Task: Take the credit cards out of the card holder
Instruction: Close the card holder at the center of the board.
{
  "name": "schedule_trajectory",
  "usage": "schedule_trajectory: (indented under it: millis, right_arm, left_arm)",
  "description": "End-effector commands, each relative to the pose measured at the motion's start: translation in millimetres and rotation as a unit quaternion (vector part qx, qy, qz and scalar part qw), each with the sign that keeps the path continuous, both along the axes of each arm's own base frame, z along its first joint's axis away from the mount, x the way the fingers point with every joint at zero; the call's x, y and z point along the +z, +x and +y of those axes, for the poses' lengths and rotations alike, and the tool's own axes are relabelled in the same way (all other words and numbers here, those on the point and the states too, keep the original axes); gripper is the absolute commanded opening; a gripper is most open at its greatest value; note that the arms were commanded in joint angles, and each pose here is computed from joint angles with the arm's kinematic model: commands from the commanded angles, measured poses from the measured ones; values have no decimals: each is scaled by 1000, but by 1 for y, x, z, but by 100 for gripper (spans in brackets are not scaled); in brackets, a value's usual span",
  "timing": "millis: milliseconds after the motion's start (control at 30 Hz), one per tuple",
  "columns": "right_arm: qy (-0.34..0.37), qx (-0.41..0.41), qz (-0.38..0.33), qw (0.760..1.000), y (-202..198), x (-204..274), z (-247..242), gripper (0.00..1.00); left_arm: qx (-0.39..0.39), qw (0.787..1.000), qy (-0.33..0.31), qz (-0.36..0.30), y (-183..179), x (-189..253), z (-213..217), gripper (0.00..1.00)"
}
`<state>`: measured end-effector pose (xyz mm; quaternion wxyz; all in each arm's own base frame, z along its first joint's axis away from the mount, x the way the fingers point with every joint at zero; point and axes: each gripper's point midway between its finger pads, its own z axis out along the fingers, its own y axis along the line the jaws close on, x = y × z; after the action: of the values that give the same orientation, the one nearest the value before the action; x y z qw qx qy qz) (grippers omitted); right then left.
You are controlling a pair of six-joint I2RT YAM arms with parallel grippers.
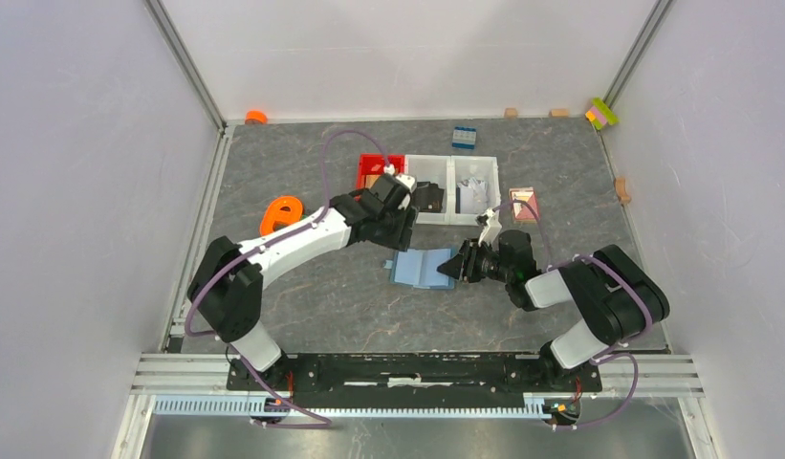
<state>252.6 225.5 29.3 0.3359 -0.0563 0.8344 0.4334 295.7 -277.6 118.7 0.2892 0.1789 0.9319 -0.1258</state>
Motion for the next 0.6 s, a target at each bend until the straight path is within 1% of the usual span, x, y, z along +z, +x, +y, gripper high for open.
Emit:
schedule_trajectory:
  millis: [0, 33, 133, 267, 300, 367, 467, 567]
  right_arm:
    - [-16, 10, -35, 999, 9, 11, 1, 42]
    - [-26, 5, -36, 999, 11, 10, -1, 43]
    - [-31, 3, -40, 999, 11, 12, -3, 42]
    - [-22, 10, -40, 999, 10, 16, 0, 41]
    - [-23, 9, -39, 999, 10, 17, 0, 41]
    - [-24, 9, -43, 999, 10, 19, 0, 41]
    - [-31, 11, -50, 998, 9, 22, 1, 41]
    - [-58, 17, -52, 997, 9, 18, 4, 40]
  left_arm:
    - [-26, 999, -40, 14, -19, -10, -16, 65]
    - [-30, 999, -40, 17, -23, -17, -14, 65]
    - [-18, 1000, -12, -4, -21, -35, 4, 65]
    - [-11, 1000, -1, -8, -16, -37, 6, 65]
    - [-6, 1000, 10, -9, -13, -41, 9, 65]
    - [5, 999, 39, -3, -11, -49, 16, 65]
    - [1, 999, 49, 24, -12, -67, 13, 64]
    - [-1, 996, 73, 51, -12, -85, 12, 61]
